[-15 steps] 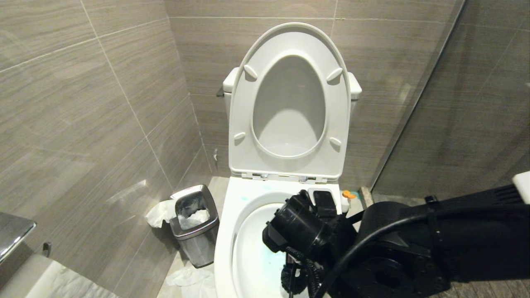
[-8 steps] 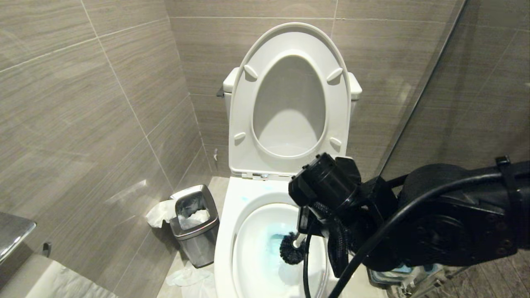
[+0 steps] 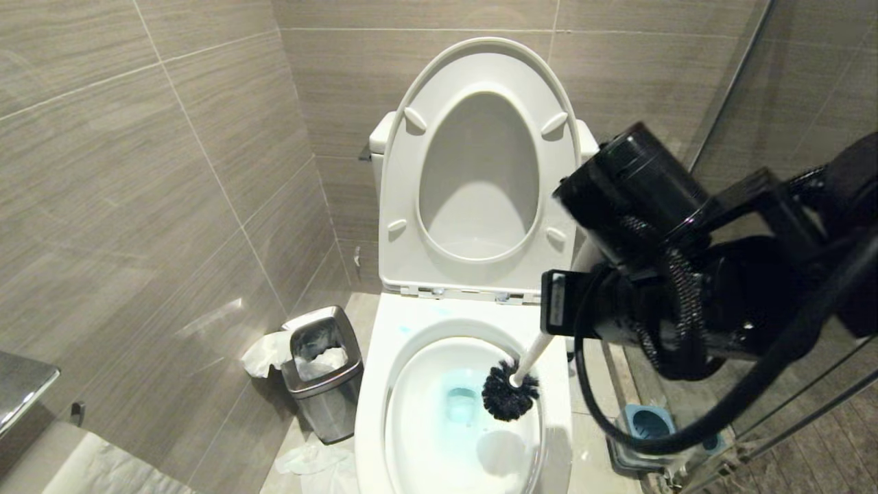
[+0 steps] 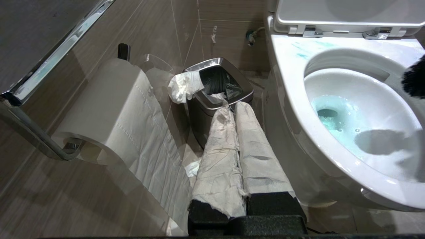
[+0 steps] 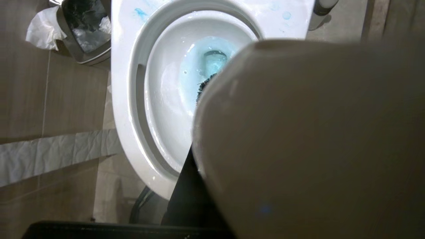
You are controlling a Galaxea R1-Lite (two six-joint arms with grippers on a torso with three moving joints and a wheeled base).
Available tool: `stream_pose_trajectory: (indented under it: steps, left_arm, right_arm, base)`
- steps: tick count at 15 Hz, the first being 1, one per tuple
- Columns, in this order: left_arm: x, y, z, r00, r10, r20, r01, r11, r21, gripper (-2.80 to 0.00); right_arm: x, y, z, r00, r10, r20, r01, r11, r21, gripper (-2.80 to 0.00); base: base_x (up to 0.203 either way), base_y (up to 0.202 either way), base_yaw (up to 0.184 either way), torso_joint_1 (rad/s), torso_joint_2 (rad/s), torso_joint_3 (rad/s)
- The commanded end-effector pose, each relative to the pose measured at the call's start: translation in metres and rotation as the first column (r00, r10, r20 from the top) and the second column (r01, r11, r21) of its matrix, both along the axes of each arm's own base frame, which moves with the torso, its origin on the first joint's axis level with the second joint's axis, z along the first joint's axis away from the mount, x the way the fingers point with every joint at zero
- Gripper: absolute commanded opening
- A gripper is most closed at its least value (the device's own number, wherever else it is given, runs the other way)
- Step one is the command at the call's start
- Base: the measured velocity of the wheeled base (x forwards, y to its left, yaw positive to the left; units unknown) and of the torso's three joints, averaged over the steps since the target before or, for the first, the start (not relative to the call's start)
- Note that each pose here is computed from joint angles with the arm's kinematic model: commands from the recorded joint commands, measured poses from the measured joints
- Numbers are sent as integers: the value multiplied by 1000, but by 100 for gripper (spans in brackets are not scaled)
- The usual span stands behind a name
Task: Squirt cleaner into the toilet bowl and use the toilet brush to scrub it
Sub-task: Scrub the toilet bowl, then put the toilet brush back
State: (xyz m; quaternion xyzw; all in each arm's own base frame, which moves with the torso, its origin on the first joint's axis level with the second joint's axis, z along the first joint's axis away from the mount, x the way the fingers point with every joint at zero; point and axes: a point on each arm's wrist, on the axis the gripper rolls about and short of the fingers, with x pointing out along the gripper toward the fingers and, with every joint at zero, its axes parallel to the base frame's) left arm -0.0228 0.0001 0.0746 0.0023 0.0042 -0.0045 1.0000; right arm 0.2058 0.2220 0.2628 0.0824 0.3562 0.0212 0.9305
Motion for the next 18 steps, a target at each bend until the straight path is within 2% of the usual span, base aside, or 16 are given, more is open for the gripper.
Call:
stream_pose_trajectory:
  steps: [1,4,6,8,10,15,18]
  left_arm:
    - [0,0,0,1000,0,-1,0,1000,0,-280]
    - [0,0,0,1000,0,-1,0,1000,0,-280]
    - [0,0,0,1000,0,-1,0,1000,0,-280]
    - [0,0,0,1000,0,-1,0,1000,0,-280]
    - [0,0,0,1000,0,-1,0,1000,0,-280]
    - [0,0,0,1000,0,-1,0,1000,0,-280]
    - [0,0,0,1000,0,-1,0,1000,0,-280]
  right_arm:
    - [-4,-24,28,999,-37,5,37,999,32,-280]
    - [10,-58,40,988,-156,-3,156,987,26,-280]
    - [17,-86,48,969,-248,-9,248,968,37,-280]
    - [17,-112,57,956,-294,-10,294,953,68,-280]
    - [14,-130,58,943,-332,-28,333,941,55,-280]
    - [29,-166,35,901,-412,-137,418,908,22,-280]
    - [47,-178,14,885,-447,-126,453,891,17,-280]
  base:
    - [0,0,0,0,0,0]
    - [0,0,0,0,0,0]
    - [0,0,0,0,0,0]
    - [0,0,0,0,0,0]
    - [0,0,0,0,0,0]
    - [0,0,0,0,0,0]
    - [0,0,0,0,0,0]
